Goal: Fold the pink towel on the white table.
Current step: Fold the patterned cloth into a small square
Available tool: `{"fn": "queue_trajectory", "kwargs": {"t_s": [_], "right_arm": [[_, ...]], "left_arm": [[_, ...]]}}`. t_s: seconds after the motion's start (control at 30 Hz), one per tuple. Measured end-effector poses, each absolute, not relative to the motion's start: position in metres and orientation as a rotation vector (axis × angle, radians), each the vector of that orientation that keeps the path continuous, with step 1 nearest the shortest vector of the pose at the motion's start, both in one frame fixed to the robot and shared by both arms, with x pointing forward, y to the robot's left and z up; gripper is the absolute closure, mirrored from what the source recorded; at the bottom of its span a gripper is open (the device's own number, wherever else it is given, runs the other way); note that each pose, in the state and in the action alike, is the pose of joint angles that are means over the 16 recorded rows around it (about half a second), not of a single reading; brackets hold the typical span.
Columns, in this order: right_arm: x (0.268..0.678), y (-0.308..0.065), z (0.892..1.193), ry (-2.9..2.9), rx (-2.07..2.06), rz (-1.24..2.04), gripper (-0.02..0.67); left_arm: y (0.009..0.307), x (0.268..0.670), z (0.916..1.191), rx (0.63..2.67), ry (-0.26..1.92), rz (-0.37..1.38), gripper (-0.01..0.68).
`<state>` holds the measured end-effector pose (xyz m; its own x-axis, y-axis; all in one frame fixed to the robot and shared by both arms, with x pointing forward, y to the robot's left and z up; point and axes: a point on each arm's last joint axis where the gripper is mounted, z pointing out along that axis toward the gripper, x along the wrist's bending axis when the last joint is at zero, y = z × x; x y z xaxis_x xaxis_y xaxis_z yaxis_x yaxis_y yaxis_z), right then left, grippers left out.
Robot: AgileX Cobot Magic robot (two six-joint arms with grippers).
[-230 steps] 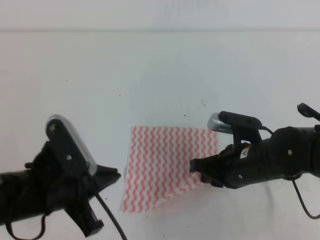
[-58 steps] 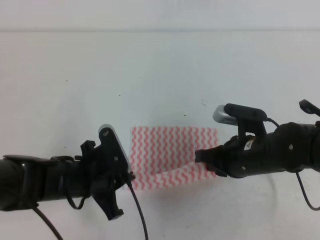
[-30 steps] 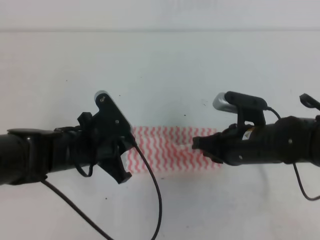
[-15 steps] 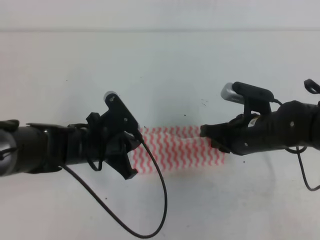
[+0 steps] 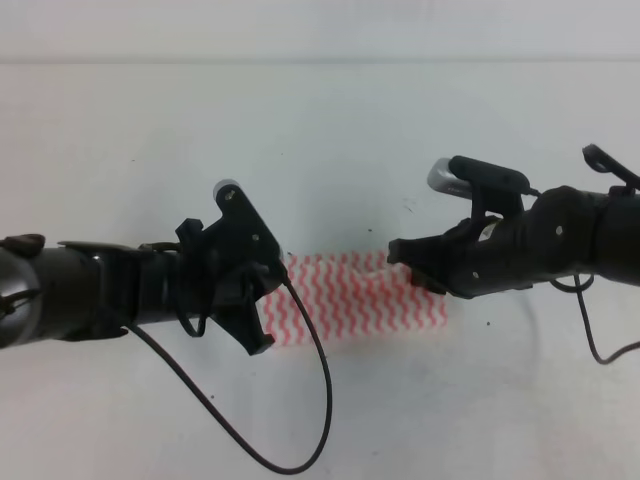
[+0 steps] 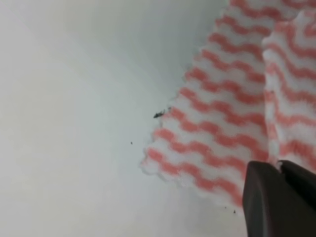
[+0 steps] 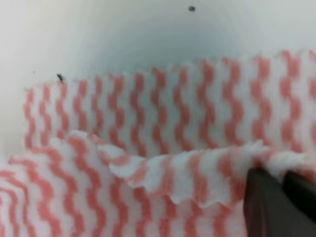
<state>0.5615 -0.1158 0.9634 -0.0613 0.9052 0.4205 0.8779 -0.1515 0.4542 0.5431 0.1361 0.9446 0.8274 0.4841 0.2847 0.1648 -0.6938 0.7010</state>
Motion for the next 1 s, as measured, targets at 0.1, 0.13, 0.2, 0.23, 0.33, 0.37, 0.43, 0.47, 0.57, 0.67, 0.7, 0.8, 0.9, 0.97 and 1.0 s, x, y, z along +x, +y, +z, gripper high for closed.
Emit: {"fn": "queue_trajectory", "kwargs": {"t_s": [0.1,0.13,0.2,0.23,0.33,0.37,0.43,0.47,0.57,0.67,0.7,0.8,0.9,0.97,1.0], "right_arm": [[0.565,-0.114,0.963,2.024,2.117,1.013,0.665],[0.566,-0.114,0.963,2.025,2.116,1.012,0.665],[0.568,-0.113,0.963,2.027,2.113,1.010,0.665],[0.569,-0.113,0.963,2.028,2.113,1.008,0.665],[0.572,-0.115,0.963,2.023,2.115,1.004,0.665],[0.573,-0.116,0.963,2.022,2.116,1.002,0.665],[0.575,-0.118,0.962,2.016,2.120,0.999,0.665],[0.576,-0.119,0.962,2.013,2.122,0.998,0.665],[0.578,-0.122,0.962,2.002,2.127,0.996,0.665],[0.579,-0.125,0.962,1.991,2.133,0.996,0.666],[0.580,-0.125,0.962,1.987,2.135,0.996,0.666],[0.581,-0.126,0.963,1.982,2.135,0.998,0.665],[0.582,-0.126,0.964,1.983,2.131,1.001,0.665],[0.583,-0.126,0.965,1.987,2.127,1.002,0.665],[0.584,-0.125,0.965,1.989,2.125,1.003,0.665]], "left_arm": [[0.136,0.545,0.945,2.313,0.468,0.604,0.674],[0.135,0.545,0.945,2.312,0.468,0.605,0.674],[0.135,0.547,0.945,2.309,0.470,0.606,0.674],[0.135,0.547,0.945,2.310,0.471,0.606,0.674],[0.134,0.550,0.944,2.308,0.476,0.605,0.674],[0.133,0.551,0.944,2.308,0.477,0.604,0.674],[0.132,0.552,0.943,2.305,0.482,0.602,0.674],[0.132,0.553,0.943,2.303,0.484,0.601,0.674],[0.131,0.556,0.941,2.303,0.492,0.597,0.674],[0.130,0.558,0.940,2.303,0.499,0.594,0.674],[0.130,0.558,0.939,2.305,0.501,0.594,0.674],[0.129,0.560,0.938,2.307,0.508,0.593,0.674],[0.129,0.561,0.937,2.305,0.517,0.594,0.674],[0.129,0.562,0.937,2.309,0.522,0.596,0.674],[0.130,0.562,0.936,2.312,0.525,0.598,0.674]]}}
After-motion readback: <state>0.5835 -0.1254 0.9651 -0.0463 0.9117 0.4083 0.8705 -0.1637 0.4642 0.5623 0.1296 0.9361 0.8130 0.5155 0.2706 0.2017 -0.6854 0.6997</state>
